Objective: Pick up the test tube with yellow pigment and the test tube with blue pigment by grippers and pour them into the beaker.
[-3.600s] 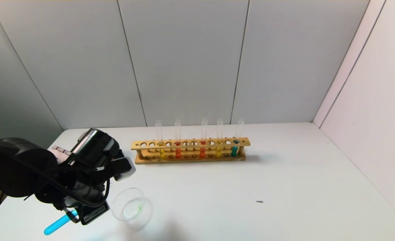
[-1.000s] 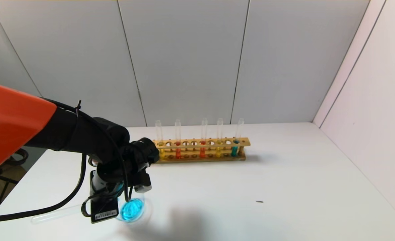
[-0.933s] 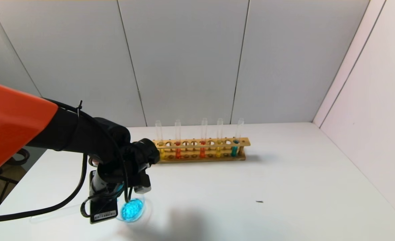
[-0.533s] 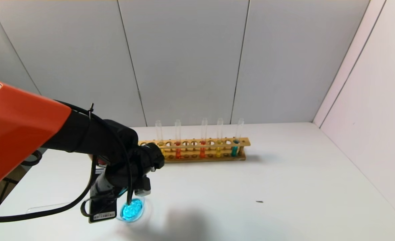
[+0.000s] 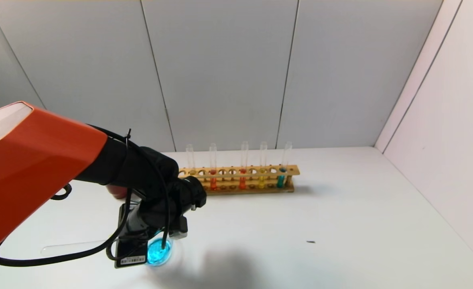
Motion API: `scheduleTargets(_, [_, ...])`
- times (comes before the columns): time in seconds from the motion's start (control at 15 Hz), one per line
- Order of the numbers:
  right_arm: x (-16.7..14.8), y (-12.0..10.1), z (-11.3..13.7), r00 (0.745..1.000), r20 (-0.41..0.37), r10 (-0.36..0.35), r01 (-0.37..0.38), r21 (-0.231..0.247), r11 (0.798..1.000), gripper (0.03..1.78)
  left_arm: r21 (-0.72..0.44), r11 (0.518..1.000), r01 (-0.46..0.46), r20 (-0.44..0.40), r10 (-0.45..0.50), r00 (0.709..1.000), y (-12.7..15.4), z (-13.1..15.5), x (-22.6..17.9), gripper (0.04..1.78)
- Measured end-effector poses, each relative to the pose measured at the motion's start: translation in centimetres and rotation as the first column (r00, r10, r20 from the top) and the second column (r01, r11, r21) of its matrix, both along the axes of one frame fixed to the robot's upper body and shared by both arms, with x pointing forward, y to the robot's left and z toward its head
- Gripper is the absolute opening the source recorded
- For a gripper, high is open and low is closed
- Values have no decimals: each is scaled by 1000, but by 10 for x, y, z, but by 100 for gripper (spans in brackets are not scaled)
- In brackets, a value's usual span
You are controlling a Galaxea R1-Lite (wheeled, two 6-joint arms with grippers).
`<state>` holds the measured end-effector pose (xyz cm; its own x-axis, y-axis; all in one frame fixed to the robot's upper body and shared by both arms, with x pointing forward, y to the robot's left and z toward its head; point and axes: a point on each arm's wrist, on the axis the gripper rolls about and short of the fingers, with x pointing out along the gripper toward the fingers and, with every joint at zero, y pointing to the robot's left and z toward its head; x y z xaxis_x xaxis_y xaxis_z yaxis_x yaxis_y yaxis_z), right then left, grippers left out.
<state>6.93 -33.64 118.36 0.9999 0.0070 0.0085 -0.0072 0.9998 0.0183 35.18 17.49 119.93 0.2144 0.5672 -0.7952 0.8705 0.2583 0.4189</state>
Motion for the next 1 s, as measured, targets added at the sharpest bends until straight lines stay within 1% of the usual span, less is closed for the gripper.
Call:
scheduleTargets(0.67, [0,0,0,1000,0,0,0,0,1000,174,19,1000,20,1,-20,1000,-5,-1,-2,31])
scheduleTargets(1.0, [0,0,0,1000,0,0,0,0,1000,174,7,1000,5,18,-5,1000,-4,2,-3,31])
